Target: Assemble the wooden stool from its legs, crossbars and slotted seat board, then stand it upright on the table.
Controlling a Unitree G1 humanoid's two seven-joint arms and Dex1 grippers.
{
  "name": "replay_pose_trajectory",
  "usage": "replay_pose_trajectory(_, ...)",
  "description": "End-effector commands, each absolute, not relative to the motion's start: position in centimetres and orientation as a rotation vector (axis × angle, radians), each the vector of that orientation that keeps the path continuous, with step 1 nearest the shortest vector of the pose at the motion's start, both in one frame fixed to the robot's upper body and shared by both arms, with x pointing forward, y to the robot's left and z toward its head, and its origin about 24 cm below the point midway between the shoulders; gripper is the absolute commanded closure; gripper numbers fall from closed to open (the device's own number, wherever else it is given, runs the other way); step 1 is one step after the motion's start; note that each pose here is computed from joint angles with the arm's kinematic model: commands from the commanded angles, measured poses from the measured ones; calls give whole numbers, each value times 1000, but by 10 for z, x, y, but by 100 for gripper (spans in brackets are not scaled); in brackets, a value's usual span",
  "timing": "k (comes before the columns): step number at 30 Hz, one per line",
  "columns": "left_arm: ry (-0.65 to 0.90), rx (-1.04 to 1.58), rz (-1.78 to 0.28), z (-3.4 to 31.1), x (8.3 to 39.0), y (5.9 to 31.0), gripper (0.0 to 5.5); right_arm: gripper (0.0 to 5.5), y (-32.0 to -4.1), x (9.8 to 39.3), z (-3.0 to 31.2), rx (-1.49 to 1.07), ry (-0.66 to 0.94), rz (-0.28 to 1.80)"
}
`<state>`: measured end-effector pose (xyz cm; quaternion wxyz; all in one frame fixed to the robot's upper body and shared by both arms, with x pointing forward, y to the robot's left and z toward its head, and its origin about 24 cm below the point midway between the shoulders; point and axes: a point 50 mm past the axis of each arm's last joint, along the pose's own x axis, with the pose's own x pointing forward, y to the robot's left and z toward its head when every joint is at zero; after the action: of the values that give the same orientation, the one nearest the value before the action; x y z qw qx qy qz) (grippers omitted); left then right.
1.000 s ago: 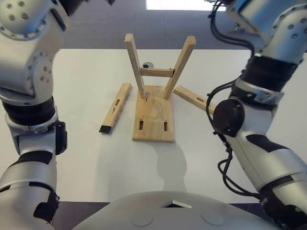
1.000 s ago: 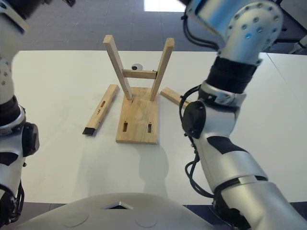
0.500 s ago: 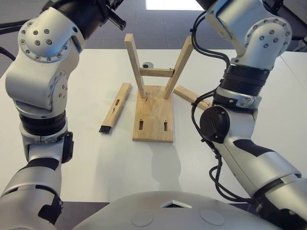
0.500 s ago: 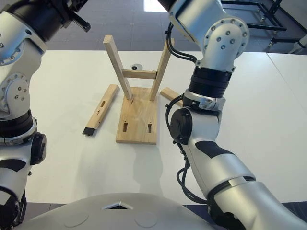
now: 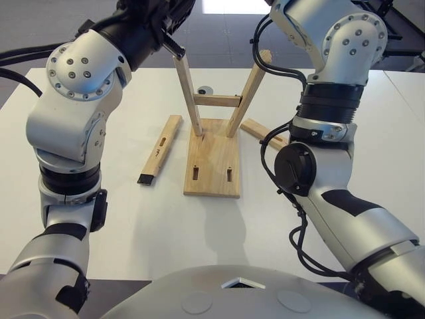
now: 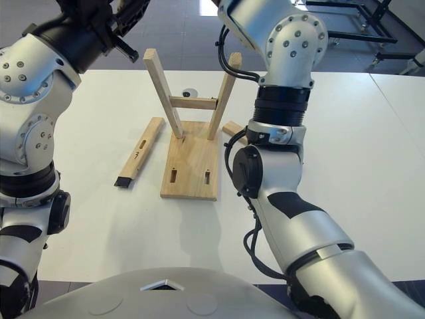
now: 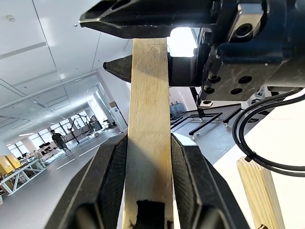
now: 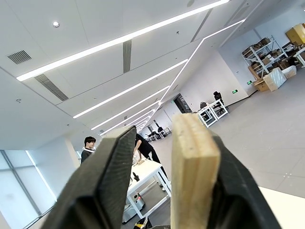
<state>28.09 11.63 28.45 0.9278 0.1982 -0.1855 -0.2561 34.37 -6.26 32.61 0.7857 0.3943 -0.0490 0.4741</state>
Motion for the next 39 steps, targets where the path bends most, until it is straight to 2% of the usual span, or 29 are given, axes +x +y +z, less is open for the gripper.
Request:
replay_pose_trajectory(1, -359, 420, -514, 281, 280, 119, 421, 434, -66, 342, 333, 852, -128, 1028)
replay_pose_trajectory(6, -368, 422, -519, 284, 281, 117, 421, 509, -61, 341, 327, 838, -106, 1037)
replay_pose_trajectory(17, -348, 338, -519, 284, 283, 120, 421, 511, -65, 343, 323, 817, -102, 1012)
replay_pose_trajectory(18, -340, 301, -529, 284, 282, 121, 385, 511, -66, 344, 323, 814, -102, 1005)
replay_pose_trajectory(21, -317, 225, -558, 284, 280, 124, 349, 511, -69, 346, 321, 808, -104, 985)
replay_pose_trajectory(27, -325, 98, -581, 293, 258, 150, 267, 511, -87, 353, 321, 764, -127, 923)
replay_pose_trajectory(30, -391, -36, -615, 311, 240, 177, 225, 511, -121, 359, 342, 734, -210, 865)
replay_pose_trajectory(32, -434, -124, -573, 318, 234, 198, 188, 511, -167, 361, 368, 666, -311, 781)
replay_pose_trajectory(34, -440, -201, -499, 315, 235, 214, 173, 511, -210, 358, 386, 588, -391, 702)
replay_pose_trajectory(36, -443, -264, -413, 309, 237, 225, 172, 511, -241, 354, 392, 504, -435, 653)
replay_pose_trajectory(39, -412, -336, -305, 294, 241, 241, 172, 511, -277, 348, 379, 367, -448, 638)
